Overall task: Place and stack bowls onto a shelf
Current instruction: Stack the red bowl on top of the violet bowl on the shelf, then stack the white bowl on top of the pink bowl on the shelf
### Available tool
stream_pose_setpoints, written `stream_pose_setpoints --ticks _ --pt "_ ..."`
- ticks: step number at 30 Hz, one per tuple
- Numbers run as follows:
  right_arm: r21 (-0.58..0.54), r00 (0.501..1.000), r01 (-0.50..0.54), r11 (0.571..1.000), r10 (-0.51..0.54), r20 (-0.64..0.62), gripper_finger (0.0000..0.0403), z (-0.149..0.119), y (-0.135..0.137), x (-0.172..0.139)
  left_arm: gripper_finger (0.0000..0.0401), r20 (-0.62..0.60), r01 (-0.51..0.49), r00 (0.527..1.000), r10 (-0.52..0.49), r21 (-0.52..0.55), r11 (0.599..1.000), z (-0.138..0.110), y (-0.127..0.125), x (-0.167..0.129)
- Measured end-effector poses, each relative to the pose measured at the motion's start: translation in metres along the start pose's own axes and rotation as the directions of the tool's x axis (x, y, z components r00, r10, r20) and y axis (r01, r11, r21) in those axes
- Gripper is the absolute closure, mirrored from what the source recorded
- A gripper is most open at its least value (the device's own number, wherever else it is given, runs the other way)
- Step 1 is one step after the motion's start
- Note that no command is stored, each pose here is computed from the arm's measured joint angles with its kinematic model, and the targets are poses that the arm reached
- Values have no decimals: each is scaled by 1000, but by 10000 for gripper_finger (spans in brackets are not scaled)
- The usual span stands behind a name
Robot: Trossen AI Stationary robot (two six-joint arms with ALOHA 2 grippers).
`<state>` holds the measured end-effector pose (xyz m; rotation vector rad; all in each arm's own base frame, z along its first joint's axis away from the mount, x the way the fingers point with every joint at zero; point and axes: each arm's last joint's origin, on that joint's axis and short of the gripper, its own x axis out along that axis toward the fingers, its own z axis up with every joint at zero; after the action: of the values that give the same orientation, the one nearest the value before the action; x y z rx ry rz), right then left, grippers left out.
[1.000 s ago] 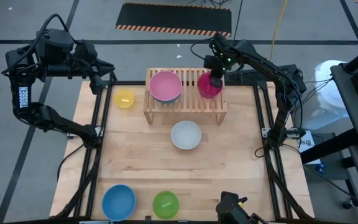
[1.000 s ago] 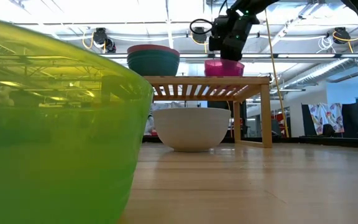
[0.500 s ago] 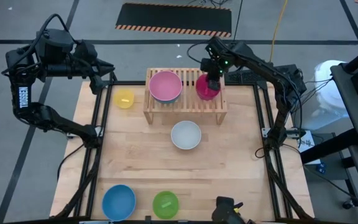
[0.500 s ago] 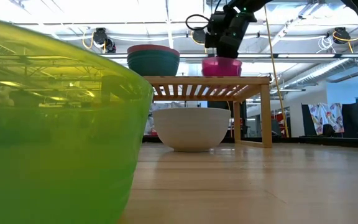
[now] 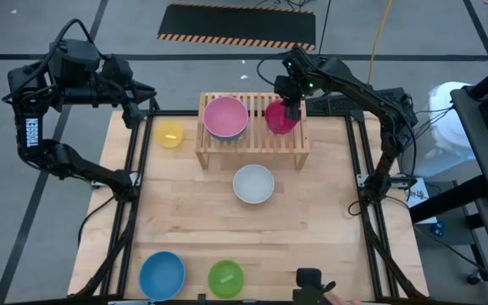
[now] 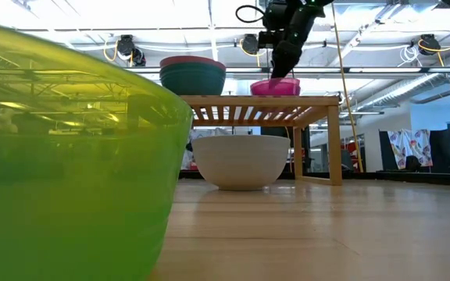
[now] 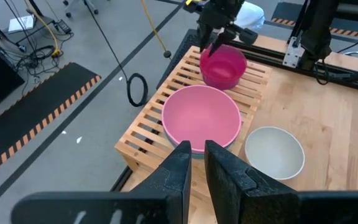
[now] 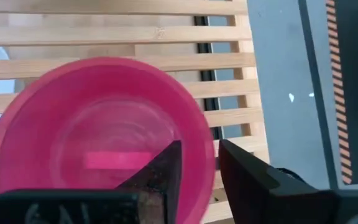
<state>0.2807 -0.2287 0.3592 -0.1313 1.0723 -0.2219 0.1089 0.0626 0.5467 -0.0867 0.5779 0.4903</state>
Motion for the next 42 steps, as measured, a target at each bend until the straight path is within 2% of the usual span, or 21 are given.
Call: stream_pose_setpoints --ticks 5,10,17,21,24,27,32,39,42 --pt "-25 1000 19 1000 -18 21 301 0 1 -8 348 0 0 1000 0 0 1000 0 0 0" --pt "-135 983 123 983 -102 153 300 5 6 -44 348 0 0 1000 0 11 1000 0 0 0" --pt "-177 888 300 937 -206 412 300 -1 40 -137 348 -17 29 999 -28 59 998 0 -1 5" --pt "-159 830 355 921 -232 506 300 -16 59 -181 348 -85 71 994 -65 73 995 0 -6 26" --pt "-93 788 368 925 -257 560 300 -28 68 -206 348 -169 147 978 -124 134 980 -3 -16 48" --pt "-40 756 369 929 -275 594 300 -39 76 -224 348 -262 263 944 -203 219 940 -11 -28 69" --pt "33 714 357 934 -295 635 300 -54 86 -246 348 -402 479 849 -344 308 822 -28 -55 96" --pt "164 685 260 951 -302 663 300 -64 93 -259 348 -500 594 774 -388 362 719 -51 -91 126" --pt "208 681 221 953 -303 666 300 -66 94 -261 348 -508 614 766 -393 397 683 -58 -105 134"
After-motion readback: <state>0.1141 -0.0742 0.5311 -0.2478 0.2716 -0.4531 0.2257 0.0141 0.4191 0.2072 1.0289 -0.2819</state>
